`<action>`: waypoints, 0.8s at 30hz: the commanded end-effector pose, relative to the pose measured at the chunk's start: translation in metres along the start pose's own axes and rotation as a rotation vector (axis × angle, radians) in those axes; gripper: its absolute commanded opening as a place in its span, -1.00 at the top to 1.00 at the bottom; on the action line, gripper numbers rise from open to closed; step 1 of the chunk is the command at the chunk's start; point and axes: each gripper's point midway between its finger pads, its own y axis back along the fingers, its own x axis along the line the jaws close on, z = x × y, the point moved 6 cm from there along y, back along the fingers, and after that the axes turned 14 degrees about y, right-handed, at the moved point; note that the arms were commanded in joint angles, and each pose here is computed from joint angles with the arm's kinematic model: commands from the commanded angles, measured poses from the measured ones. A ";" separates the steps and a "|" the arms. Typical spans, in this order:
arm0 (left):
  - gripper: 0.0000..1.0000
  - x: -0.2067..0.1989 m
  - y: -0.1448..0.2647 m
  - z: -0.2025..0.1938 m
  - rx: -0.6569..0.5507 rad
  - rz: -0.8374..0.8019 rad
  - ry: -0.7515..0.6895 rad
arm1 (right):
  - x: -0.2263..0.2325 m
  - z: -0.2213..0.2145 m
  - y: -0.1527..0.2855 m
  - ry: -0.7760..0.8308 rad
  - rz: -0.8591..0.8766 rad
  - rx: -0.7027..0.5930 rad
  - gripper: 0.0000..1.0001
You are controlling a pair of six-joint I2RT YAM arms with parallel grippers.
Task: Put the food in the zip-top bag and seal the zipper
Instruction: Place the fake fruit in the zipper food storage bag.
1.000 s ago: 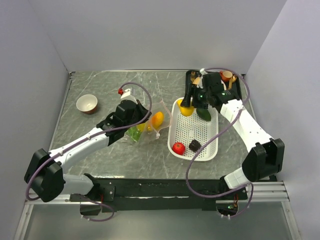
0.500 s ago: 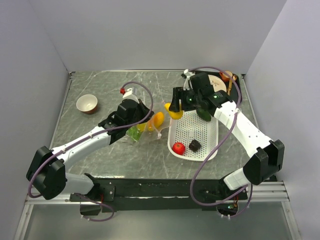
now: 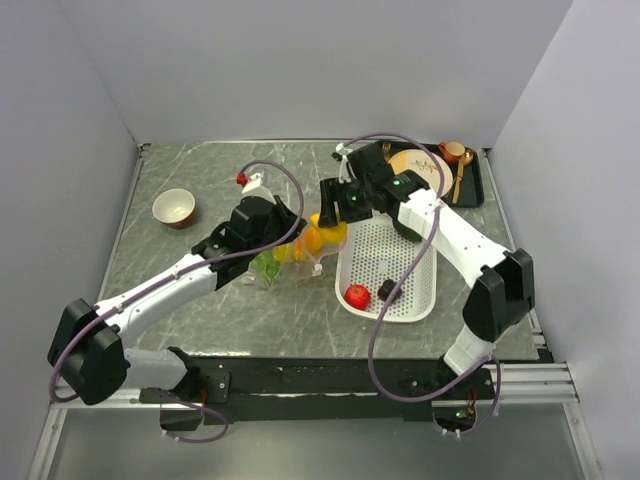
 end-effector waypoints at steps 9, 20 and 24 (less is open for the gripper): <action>0.98 -0.022 0.030 0.027 -0.123 -0.059 -0.001 | 0.034 0.040 -0.012 0.009 0.173 -0.088 -0.11; 0.95 -0.012 0.050 0.038 -0.213 -0.032 0.033 | 0.037 0.040 0.020 0.045 0.180 -0.191 -0.71; 0.92 -0.010 0.057 0.041 -0.239 -0.036 0.045 | 0.036 0.041 0.036 0.043 0.172 -0.231 -0.78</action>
